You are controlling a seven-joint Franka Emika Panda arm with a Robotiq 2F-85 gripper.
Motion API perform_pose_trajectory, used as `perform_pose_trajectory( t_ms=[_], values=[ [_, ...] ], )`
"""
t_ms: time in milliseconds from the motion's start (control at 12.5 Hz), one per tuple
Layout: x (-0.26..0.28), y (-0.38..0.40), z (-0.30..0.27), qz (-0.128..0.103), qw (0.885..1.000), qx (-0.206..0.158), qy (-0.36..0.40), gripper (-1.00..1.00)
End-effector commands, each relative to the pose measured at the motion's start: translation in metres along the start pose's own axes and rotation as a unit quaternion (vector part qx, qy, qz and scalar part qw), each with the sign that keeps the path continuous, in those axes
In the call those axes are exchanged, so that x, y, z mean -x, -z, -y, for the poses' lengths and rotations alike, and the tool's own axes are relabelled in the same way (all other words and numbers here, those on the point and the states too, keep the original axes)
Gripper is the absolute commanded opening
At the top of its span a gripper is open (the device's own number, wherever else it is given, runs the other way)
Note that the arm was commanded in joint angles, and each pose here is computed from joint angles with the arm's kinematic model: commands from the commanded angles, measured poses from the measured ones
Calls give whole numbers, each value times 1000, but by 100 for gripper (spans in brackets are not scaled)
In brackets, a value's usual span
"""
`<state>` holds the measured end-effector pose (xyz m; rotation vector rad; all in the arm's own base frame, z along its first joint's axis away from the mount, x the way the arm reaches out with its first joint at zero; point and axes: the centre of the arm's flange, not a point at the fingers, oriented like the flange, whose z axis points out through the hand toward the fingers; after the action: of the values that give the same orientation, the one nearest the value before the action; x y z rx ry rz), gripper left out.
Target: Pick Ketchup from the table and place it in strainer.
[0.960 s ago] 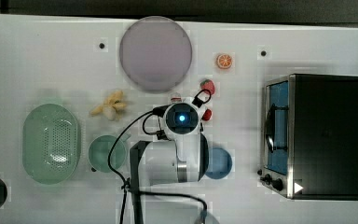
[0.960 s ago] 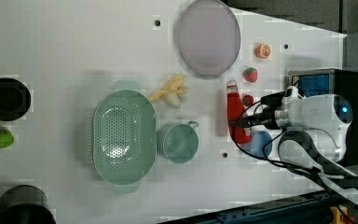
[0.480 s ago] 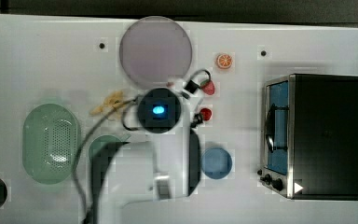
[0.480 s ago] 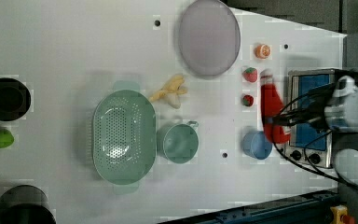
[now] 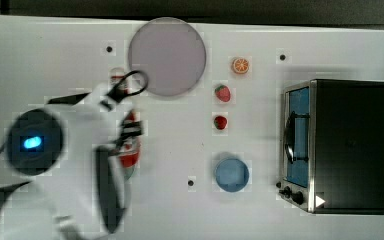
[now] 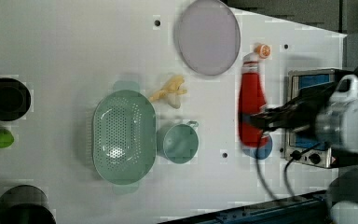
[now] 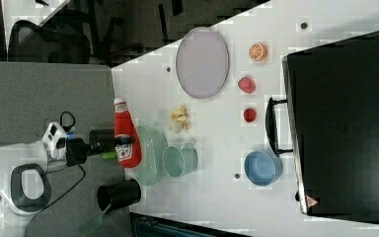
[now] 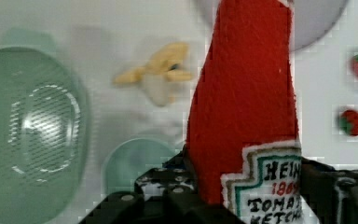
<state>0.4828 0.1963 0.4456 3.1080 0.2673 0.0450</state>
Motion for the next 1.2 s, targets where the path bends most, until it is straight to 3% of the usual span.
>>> perform_pose_trajectory(
  t_ms=[80,240,480,720,960,1040,1200],
  values=[
    [20,-35,73,45,996,-7,-75,25],
    [27,-49,112,46,995,-18,-85,25],
    [29,-81,165,34,991,-67,-114,25],
    [39,-129,205,58,981,-99,-158,25],
    [44,-177,218,63,983,-104,-139,25],
    [43,-189,219,63,980,-114,-152,31],
    [40,-205,220,52,977,-133,-156,72]
  ],
)
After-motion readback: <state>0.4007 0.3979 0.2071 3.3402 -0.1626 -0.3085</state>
